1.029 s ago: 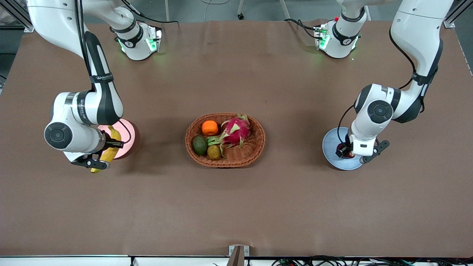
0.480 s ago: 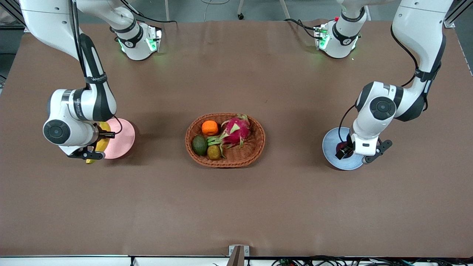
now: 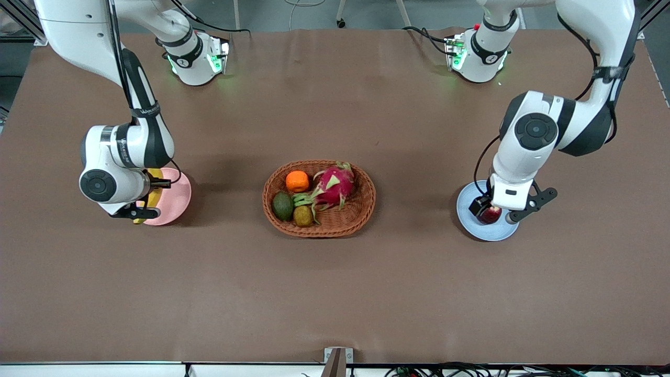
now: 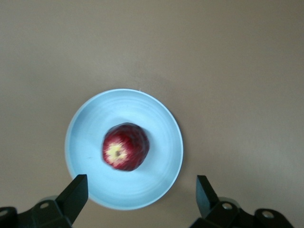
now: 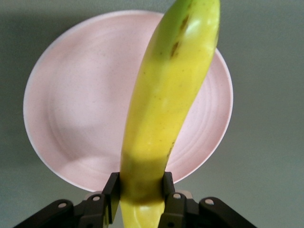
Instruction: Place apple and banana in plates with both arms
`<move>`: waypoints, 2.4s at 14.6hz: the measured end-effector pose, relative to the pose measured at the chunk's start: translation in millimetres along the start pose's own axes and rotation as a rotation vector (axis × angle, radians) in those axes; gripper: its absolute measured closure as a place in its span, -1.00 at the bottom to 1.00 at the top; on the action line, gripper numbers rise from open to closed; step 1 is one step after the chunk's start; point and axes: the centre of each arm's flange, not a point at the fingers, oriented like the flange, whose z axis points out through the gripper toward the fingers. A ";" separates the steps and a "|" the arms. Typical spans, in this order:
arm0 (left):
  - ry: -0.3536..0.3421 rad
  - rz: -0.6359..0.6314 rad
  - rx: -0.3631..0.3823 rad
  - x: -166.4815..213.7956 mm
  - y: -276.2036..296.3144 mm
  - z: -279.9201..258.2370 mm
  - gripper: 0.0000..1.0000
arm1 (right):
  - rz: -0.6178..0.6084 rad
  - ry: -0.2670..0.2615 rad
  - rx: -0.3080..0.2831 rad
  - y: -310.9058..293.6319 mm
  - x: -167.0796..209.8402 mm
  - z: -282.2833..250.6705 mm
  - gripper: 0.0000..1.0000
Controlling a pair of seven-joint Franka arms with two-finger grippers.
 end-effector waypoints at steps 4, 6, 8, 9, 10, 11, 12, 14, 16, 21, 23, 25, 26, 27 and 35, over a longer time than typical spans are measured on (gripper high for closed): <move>-0.035 0.158 0.052 26.8 -8.8 -63.6 -1.00 | -0.002 0.000 -0.002 -0.5 -0.2 1.7 0.07; -0.084 0.171 0.027 35.5 -11.6 -95.3 -1.00 | -0.001 0.005 -0.002 -0.3 0.8 -0.7 -0.29; -0.094 0.201 0.010 47.0 -17.8 -134.5 -1.00 | 0.001 0.015 -0.001 1.0 4.0 -13.0 -0.69; -0.090 0.224 0.005 52.1 -21.9 -153.8 -1.00 | 0.007 0.014 -0.002 3.8 6.6 -29.0 -0.87; -0.096 0.245 0.003 55.0 -26.4 -169.6 -1.00 | 0.014 0.015 -0.001 7.8 9.5 -52.5 -0.99; -0.111 0.261 0.003 55.7 -30.9 -182.0 -1.00 | 0.022 0.021 0.001 12.8 11.1 -84.4 -1.00; -0.118 0.275 0.002 56.3 -35.0 -192.9 -1.00 | 0.031 0.034 0.004 18.7 9.9 -123.3 -1.00; -0.105 0.320 -0.013 56.8 -43.4 -214.6 -1.00 | 0.049 0.087 0.016 31.2 -1.9 -203.5 -1.00; -0.098 0.382 -0.040 50.3 -53.4 -238.7 -1.00 | 0.067 0.171 0.046 45.3 -20.7 -270.1 -1.00; -0.113 0.495 -0.122 45.5 -117.2 -278.4 -1.00 | 0.113 0.310 0.151 81.9 -52.0 -341.7 -1.00; -0.125 0.491 -0.138 41.0 -133.5 -281.5 -1.00 | 0.133 0.323 0.170 94.7 -53.1 -345.4 -1.00; -0.130 0.484 -0.148 36.7 -141.9 -282.7 -1.00 | 0.157 0.340 0.187 111.0 -54.4 -349.0 -1.00; -0.131 0.482 -0.147 34.8 -144.1 -283.0 -1.00 | 0.162 0.350 0.202 119.3 -56.8 -352.0 -1.00; -0.132 0.480 -0.146 33.3 -145.4 -282.5 -1.00 | 0.162 0.363 0.222 126.8 -61.5 -356.8 -1.00; -0.139 0.498 -0.141 24.6 -139.1 -281.0 -1.00 | 0.108 0.411 0.264 151.7 -88.0 -369.7 -1.00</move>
